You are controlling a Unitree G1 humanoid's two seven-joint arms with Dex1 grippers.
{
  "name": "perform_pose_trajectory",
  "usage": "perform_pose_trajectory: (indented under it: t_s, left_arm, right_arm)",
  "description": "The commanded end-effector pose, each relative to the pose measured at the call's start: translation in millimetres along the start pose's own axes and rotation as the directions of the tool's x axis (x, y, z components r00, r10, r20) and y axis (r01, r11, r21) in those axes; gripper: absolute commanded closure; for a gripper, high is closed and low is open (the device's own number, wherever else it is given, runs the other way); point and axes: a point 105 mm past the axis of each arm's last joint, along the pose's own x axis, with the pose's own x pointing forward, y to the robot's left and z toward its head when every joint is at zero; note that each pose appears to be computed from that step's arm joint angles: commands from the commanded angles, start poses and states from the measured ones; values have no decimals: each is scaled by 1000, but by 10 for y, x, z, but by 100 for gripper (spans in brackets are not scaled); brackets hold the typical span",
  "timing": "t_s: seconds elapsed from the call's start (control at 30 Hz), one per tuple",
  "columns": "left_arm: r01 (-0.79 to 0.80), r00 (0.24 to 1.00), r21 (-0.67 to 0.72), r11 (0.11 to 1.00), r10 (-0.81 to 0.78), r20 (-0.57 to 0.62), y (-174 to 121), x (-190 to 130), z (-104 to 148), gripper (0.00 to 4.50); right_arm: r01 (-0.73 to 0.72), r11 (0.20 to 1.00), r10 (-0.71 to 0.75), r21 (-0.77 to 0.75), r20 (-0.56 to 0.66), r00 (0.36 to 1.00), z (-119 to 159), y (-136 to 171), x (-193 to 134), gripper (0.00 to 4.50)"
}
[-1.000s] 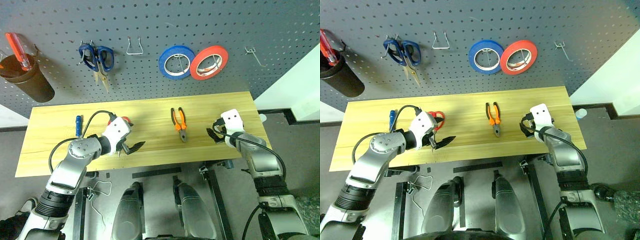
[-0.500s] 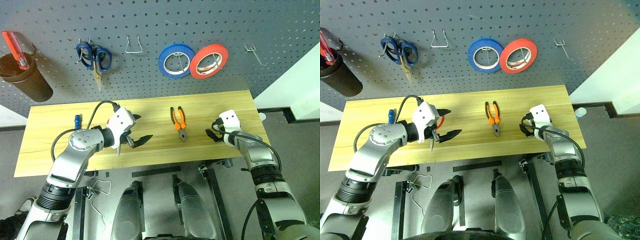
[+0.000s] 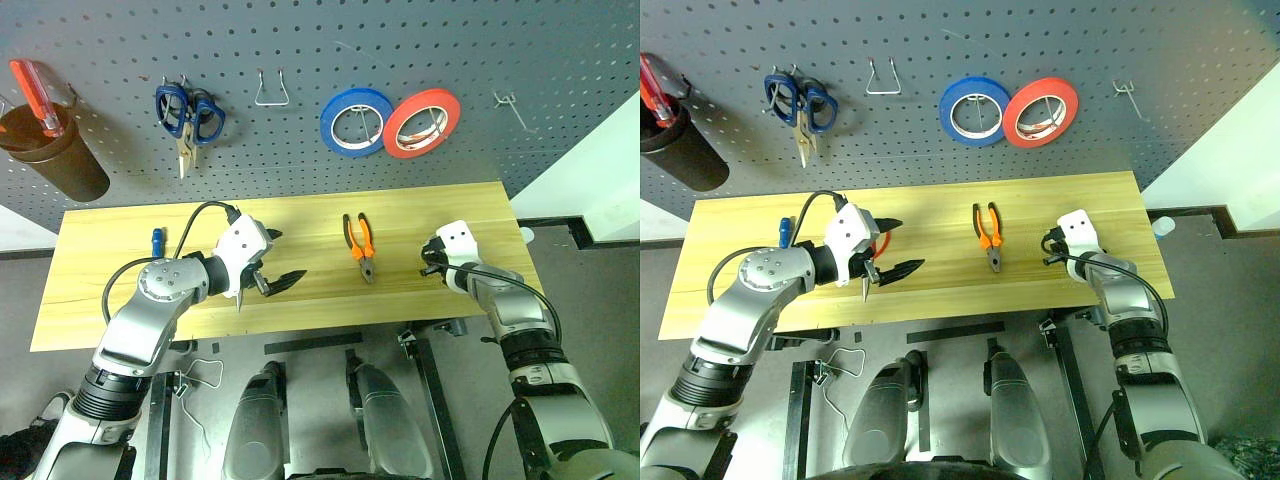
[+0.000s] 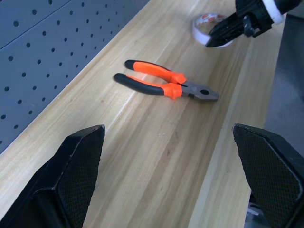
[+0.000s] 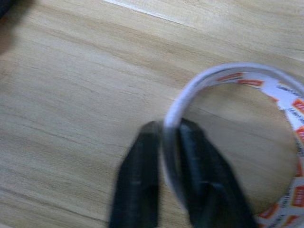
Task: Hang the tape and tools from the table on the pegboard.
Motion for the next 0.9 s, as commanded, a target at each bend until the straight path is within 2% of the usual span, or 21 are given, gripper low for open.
perform_pose_trajectory:
  t_s: [0.03,0.17,0.3,0.5,0.63,0.73,0.9]
  left_arm:
    - [4,999,45,999,-6,45,3,-36,167,0]
    - [52,997,61,997,-55,51,-44,-45,181,0]
    - [65,995,65,996,-70,71,-13,-51,221,0]
    - [102,987,83,991,-112,118,-11,16,295,0]
    - [120,981,94,988,-133,141,-14,45,330,0]
    - [134,972,92,987,-149,182,-10,59,397,0]
    - [153,940,111,982,-179,289,-42,93,582,0]
  right_arm:
    - [3,1000,-1,26,-73,997,-248,23,10,448]
    - [22,998,-21,58,-20,1000,-223,-14,-65,448]
    - [42,993,-57,107,140,989,-42,-65,-285,448]
    - [71,986,-116,148,325,938,169,-69,-913,448]
    - [105,977,-176,185,424,888,344,-150,-1358,448]
    - [59,979,-160,194,555,816,603,-152,-1680,448]
    - [71,989,-138,127,668,731,915,-250,-1908,448]
